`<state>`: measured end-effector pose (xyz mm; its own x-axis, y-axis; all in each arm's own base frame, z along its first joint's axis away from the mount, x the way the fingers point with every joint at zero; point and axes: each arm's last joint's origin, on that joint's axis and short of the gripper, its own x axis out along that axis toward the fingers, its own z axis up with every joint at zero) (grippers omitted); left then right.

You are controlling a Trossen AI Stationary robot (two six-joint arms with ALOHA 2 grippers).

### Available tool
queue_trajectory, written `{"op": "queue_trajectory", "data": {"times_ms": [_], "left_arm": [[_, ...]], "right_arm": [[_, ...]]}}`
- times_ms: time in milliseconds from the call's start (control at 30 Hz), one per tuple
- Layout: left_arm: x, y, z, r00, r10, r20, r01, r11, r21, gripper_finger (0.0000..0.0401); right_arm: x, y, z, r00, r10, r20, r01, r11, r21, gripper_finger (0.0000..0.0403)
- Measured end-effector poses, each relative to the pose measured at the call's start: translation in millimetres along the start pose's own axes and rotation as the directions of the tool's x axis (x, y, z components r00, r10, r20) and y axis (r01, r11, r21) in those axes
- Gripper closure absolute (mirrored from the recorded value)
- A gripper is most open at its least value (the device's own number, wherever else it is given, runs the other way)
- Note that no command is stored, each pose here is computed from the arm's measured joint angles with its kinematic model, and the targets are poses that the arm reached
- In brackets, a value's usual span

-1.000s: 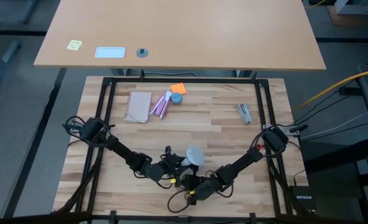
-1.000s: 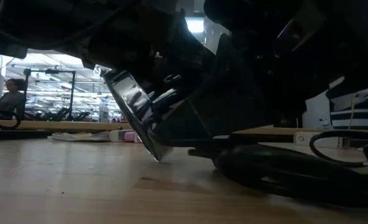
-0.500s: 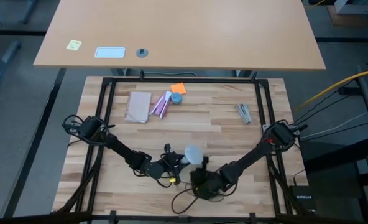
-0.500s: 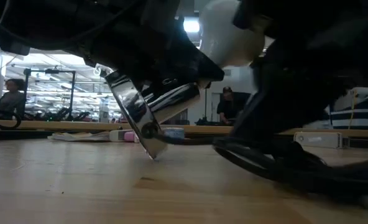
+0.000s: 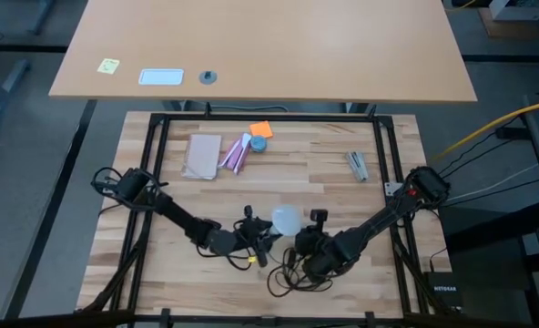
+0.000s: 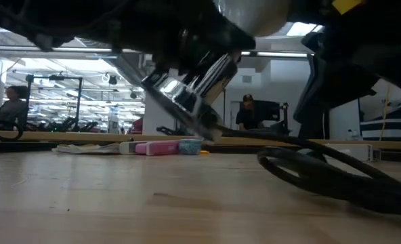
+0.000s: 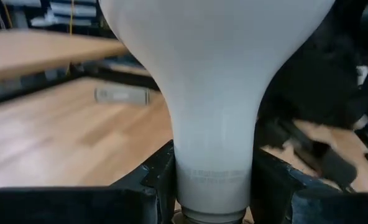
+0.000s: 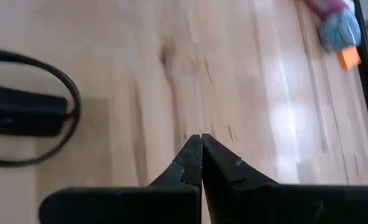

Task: Screw lightbulb
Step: Remove the lightbulb from the lamp

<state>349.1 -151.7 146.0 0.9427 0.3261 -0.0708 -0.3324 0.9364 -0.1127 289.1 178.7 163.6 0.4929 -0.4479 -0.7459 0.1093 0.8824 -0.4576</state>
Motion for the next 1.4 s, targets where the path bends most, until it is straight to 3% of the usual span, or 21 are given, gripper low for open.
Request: {"op": "queue_trajectory", "data": {"times_ms": [267,367,633,767,867,967,1133,1300,1400], "left_arm": [[6,1,22,0.991,0.009,0.131,-0.007,1.000,-0.017,0.0262],[6,1,17,0.995,0.005,0.101,-0.011,0.998,0.058,0.0262],[6,2,17,0.996,0.022,0.084,-0.029,0.996,0.085,0.0262],[2,4,33,0.988,0.100,0.117,-0.111,0.990,0.088,0.0262],[-3,10,45,0.966,0.236,0.103,-0.245,0.965,0.094,0.0262],[-10,19,52,0.933,0.358,0.037,-0.360,0.924,0.128,0.0262],[-21,46,45,0.898,0.399,-0.188,-0.383,0.917,0.114,0.0262],[-23,78,25,0.772,0.395,-0.498,-0.426,0.903,0.055,0.0262],[-21,89,20,0.715,0.393,-0.578,-0.440,0.896,0.066,0.0262]], "right_arm": [[0,-2,-5,0.999,-0.013,-0.041,0.014,1.000,0.019,0.0400],[0,-2,-5,0.999,-0.013,-0.042,0.014,1.000,0.019,0.0400],[0,-2,-5,0.999,-0.008,-0.050,0.008,1.000,0.015,0.0400],[0,-2,-6,0.999,-0.010,-0.053,0.010,1.000,0.012,0.0400],[-1,-3,-6,0.999,-0.009,-0.053,0.010,1.000,0.012,0.0400],[-5,-7,-5,0.999,-0.006,-0.049,0.007,1.000,0.017,0.0400],[-6,-10,-5,0.998,-0.011,-0.057,0.012,1.000,0.009,0.0400],[0,-16,-2,0.997,-0.016,-0.072,0.016,1.000,-0.002,0.0400],[7,-24,2,0.996,-0.027,-0.080,0.025,0.999,-0.027,0.0400]]}}
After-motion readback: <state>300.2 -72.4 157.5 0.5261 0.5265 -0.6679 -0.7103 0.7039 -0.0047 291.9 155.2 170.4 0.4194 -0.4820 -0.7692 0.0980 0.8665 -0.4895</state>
